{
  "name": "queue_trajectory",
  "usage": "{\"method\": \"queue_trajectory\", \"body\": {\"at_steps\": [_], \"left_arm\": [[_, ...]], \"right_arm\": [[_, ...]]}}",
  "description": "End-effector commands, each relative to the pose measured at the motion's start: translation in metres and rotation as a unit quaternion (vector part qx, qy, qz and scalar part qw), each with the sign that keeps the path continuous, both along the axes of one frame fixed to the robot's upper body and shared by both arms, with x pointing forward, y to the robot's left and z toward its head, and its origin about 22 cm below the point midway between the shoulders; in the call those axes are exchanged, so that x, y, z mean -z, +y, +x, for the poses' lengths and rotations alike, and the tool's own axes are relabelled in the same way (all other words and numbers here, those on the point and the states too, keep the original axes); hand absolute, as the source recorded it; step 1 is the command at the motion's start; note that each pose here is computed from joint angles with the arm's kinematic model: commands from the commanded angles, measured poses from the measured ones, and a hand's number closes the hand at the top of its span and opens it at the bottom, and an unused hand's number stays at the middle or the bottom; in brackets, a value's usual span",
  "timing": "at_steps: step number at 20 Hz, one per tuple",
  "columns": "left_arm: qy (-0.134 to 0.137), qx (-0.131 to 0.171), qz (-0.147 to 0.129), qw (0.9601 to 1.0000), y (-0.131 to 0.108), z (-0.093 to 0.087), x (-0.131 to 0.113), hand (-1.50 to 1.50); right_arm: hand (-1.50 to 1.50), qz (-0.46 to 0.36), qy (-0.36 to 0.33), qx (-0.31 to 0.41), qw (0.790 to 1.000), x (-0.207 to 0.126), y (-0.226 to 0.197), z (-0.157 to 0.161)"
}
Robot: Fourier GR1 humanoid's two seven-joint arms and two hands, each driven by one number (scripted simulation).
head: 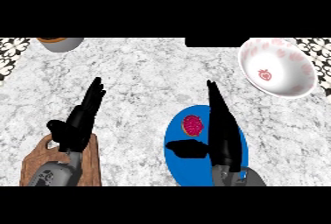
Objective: Pick the cupcake from the plate and place it in the bowl
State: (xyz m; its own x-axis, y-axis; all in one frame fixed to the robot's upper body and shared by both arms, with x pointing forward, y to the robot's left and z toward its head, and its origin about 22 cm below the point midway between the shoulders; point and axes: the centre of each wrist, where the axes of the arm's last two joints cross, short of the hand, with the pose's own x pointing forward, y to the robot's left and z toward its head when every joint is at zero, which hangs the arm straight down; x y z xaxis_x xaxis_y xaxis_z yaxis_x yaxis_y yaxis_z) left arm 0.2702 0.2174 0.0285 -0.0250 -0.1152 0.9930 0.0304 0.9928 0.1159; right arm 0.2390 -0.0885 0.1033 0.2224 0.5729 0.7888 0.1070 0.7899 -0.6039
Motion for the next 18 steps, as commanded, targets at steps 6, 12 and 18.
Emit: {"method": "queue_trajectory", "body": {"at_steps": [6, 12, 18], "left_arm": [[-0.002, -0.001, -0.002, 1.0000, -0.020, -0.004, 0.016, 0.00], [-0.002, -0.002, -0.003, 1.0000, 0.003, -0.013, -0.015, 0.00], [-0.002, -0.008, -0.003, 1.0000, -0.003, 0.003, 0.005, 0.00]], "right_arm": [[-1.50, 0.016, 0.043, -0.006, 0.999, 0.030, -0.013, 0.000], [-1.50, 0.056, 0.014, -0.021, 0.998, 0.023, -0.027, -0.026], [-1.50, 0.083, 0.000, -0.029, 0.996, 0.033, -0.016, -0.037]]}}
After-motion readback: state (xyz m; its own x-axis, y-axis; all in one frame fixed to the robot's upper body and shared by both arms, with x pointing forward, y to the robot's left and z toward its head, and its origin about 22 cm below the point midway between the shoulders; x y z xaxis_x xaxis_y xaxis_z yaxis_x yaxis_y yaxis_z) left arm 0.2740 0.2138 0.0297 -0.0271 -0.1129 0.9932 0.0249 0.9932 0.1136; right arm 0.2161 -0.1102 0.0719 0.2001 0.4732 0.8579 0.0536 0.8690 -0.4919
